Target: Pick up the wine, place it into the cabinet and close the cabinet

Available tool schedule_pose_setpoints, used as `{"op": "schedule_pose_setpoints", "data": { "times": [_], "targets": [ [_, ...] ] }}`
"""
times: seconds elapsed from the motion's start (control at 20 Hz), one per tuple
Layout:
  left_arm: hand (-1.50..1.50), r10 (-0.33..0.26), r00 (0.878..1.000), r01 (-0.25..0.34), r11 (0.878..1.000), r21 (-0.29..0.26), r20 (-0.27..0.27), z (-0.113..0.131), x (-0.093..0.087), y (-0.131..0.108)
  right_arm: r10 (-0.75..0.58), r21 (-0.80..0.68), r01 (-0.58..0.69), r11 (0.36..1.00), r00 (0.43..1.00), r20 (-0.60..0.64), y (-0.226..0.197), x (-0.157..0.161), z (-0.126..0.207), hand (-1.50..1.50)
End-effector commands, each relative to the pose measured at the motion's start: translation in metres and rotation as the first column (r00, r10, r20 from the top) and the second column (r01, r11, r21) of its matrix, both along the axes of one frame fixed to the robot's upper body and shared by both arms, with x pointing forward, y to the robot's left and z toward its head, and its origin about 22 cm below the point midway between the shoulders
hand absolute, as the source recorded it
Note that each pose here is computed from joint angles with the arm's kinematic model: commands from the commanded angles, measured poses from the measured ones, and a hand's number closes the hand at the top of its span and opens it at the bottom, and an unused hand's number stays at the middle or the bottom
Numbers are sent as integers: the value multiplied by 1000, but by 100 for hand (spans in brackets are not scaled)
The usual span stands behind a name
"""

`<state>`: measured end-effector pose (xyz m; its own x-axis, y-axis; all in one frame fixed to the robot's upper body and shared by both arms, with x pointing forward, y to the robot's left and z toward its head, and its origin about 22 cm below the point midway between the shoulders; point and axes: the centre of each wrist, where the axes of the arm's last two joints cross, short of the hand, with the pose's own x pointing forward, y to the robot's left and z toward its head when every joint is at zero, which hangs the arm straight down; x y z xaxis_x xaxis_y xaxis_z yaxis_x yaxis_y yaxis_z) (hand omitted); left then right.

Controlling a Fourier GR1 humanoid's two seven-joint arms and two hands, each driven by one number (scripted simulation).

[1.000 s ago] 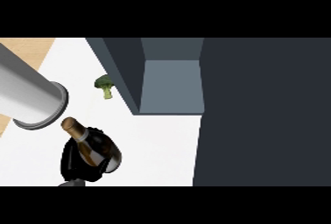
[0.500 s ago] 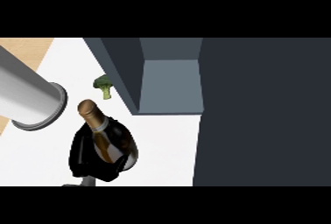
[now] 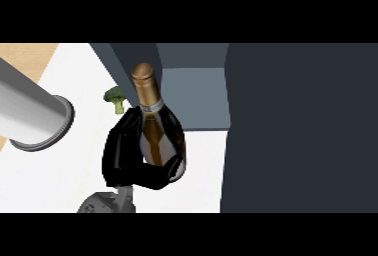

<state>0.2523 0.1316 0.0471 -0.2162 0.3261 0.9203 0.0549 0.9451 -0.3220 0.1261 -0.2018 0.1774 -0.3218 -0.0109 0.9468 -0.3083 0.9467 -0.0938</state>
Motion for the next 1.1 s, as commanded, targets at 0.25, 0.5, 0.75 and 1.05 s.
{"op": "schedule_pose_setpoints", "data": {
  "times": [0.25, 0.5, 0.75, 1.05],
  "targets": [
    [150, 40, 997, -36, 998, 51, -66, 7, 30, -41, 58, 59, -60, 996, 998, 34, -5, -34, 30, -150],
    [150, 104, 991, -95, 990, 106, -87, -3, 56, -44, 83, 62, -86, 994, 995, 62, -11, -42, 32, -150],
    [150, 97, 988, -83, 989, 120, -122, -24, 60, -43, 79, 71, -82, 994, 996, 44, -12, -35, 21, -150],
    [150, 111, 985, -90, 984, 154, -134, -56, 57, -48, 65, 81, -67, 994, 997, 29, -9, -45, 22, -150]
  ]
}}
